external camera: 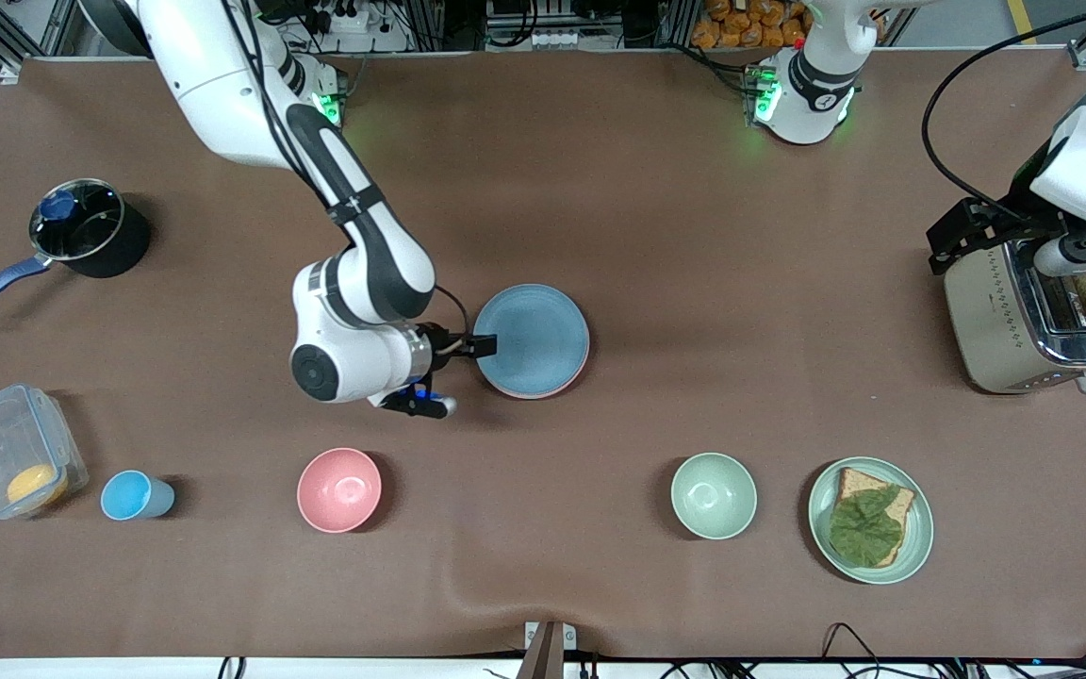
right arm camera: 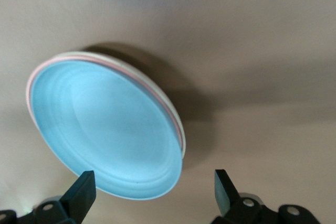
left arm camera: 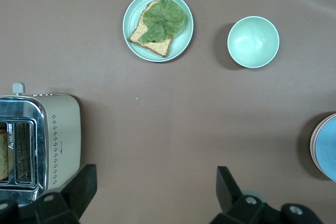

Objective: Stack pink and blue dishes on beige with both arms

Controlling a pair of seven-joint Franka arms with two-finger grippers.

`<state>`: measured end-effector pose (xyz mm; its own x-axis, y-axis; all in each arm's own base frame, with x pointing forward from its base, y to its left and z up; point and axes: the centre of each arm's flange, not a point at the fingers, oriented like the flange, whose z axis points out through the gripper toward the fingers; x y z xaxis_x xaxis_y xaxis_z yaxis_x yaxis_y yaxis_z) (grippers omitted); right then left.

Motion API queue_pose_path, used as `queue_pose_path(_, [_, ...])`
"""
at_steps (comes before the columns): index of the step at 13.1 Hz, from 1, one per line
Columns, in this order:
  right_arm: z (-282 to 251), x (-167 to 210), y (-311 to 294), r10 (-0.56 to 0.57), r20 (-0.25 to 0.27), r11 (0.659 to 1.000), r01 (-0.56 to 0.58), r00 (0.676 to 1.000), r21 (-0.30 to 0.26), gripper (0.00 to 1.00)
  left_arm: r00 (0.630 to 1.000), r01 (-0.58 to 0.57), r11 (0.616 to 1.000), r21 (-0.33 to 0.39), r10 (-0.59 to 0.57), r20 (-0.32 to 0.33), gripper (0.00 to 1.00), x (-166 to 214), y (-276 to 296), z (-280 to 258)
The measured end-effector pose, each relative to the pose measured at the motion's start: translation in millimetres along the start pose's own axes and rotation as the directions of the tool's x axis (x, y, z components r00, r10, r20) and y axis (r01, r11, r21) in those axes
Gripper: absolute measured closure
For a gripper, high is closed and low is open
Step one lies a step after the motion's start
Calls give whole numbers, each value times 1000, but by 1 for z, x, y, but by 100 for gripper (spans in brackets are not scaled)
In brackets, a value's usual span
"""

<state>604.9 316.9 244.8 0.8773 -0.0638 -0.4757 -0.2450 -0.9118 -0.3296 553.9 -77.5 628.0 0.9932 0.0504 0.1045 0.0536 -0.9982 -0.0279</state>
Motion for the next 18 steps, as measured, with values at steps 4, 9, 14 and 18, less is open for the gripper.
queue_pose_path(4, [-102,23,65,34,14,998,-33,999,-52,0,1000,-3,1000,0,3,1,0,0,1,0])
queue_pose_path(9, [-206,10,129,68,-99,981,-85,993,-173,0,1000,-8,1000,0,8,5,0,-1,4,2])
queue_pose_path(14, [-285,-27,168,-6,-175,955,-46,985,-293,0,999,-6,1000,7,6,43,0,-2,3,10])
queue_pose_path(18, [-363,-95,179,-24,-306,952,-72,952,-299,0,997,-4,1000,15,2,80,0,-7,0,11])
